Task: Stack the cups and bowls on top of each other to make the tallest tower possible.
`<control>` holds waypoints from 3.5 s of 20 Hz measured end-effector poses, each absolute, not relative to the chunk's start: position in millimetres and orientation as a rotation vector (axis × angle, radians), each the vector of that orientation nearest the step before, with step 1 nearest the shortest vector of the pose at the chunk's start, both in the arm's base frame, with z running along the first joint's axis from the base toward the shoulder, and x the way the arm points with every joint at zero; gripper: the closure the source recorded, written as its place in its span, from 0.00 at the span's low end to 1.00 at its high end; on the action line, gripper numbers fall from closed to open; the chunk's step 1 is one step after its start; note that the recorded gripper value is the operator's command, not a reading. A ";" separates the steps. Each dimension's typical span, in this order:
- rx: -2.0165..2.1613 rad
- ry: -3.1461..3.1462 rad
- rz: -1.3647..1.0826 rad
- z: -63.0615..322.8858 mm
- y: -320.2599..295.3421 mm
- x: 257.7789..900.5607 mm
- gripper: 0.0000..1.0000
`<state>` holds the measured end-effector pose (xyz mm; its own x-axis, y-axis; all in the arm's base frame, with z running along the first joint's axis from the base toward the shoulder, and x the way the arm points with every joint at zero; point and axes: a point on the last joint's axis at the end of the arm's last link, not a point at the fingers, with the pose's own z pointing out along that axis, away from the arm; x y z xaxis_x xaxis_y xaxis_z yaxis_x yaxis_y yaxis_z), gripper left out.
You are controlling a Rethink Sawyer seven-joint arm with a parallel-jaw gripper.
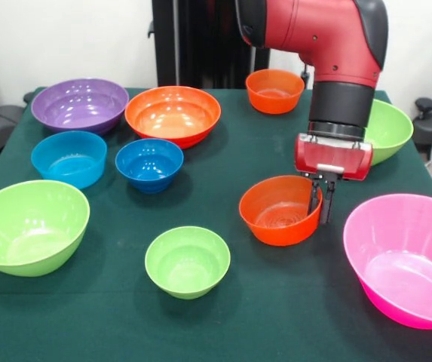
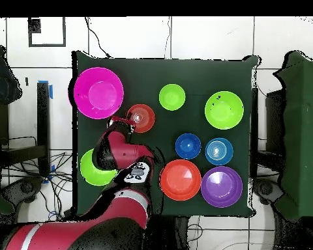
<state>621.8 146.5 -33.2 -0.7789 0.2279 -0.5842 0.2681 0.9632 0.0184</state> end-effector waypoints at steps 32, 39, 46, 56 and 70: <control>0.446 2.859 -0.326 65.2 154.5 639.1 1.00; 0.487 2.853 -0.368 88.8 133.3 661.9 1.00; 0.598 2.798 -0.367 109.8 77.4 689.9 1.00; 0.737 2.758 -0.391 117.9 1.7 698.8 1.00; 0.591 2.746 -0.503 113.8 21.0 725.6 1.00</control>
